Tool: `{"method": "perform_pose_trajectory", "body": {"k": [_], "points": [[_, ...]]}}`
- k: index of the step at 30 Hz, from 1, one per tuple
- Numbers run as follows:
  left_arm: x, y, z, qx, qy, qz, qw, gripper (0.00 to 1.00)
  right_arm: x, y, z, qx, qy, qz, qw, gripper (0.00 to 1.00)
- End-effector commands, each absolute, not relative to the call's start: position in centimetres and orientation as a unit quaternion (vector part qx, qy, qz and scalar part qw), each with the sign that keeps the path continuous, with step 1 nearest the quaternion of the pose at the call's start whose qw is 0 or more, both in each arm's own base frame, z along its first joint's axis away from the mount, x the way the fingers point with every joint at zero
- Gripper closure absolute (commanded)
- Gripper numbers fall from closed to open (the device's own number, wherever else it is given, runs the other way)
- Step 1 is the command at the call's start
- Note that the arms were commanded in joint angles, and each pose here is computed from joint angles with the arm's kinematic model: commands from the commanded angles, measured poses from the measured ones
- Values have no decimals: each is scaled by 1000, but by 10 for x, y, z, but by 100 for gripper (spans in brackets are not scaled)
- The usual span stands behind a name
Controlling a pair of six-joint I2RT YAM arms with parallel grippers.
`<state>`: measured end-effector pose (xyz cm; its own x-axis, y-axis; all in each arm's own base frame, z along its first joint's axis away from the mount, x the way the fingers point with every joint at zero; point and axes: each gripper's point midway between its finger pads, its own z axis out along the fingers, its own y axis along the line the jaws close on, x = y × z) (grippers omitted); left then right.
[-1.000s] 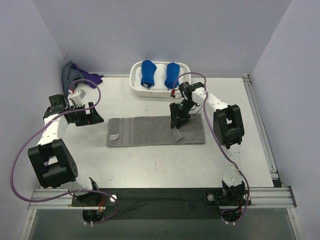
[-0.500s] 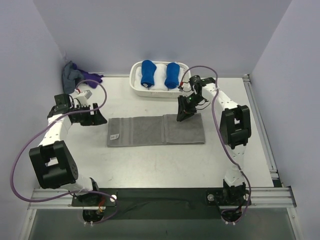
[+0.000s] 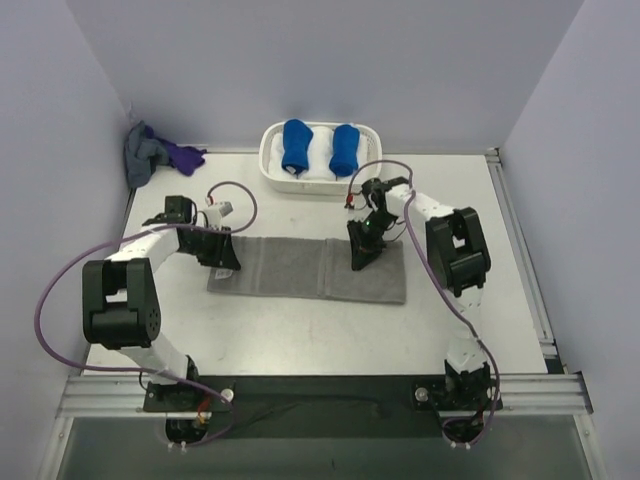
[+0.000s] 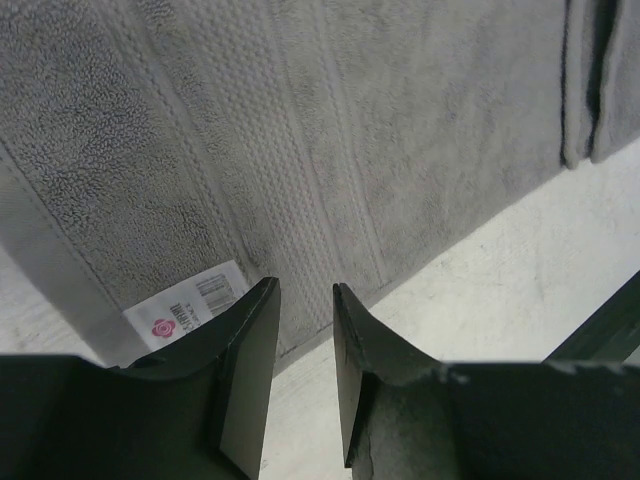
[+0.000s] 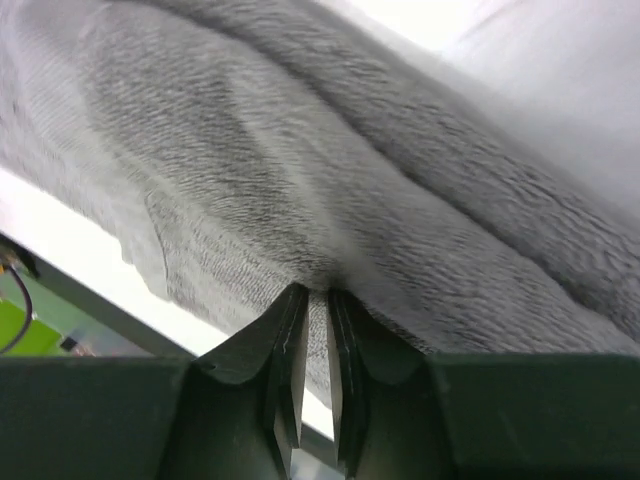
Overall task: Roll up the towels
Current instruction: Fold the towel
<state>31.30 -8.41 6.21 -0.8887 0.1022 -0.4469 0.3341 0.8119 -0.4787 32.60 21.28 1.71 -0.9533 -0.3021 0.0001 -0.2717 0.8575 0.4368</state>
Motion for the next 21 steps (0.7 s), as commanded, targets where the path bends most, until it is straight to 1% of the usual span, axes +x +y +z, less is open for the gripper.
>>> {"method": "perform_pose_trajectory", "body": {"k": [1,5,8,10,13,17,21], "points": [[318,-80,50,107,939,-266,192,62,298,209,41,166,-959,-227,44,84],[323,-76,34,98,945,-259,172,62,304,185,72,168,-960,-224,-7,80],[330,-77,31,89,947,-261,166,62,315,145,77,127,-974,-187,-26,76],[330,-79,32,86,945,-267,166,62,313,114,72,86,-983,-163,-18,70],[325,-78,35,89,946,-263,169,59,293,81,61,35,-988,-149,13,62],[319,-79,37,93,943,-264,183,57,272,69,46,12,-986,-159,50,61],[317,-78,34,93,943,-263,181,56,271,83,35,-3,-976,-205,78,61]]}}
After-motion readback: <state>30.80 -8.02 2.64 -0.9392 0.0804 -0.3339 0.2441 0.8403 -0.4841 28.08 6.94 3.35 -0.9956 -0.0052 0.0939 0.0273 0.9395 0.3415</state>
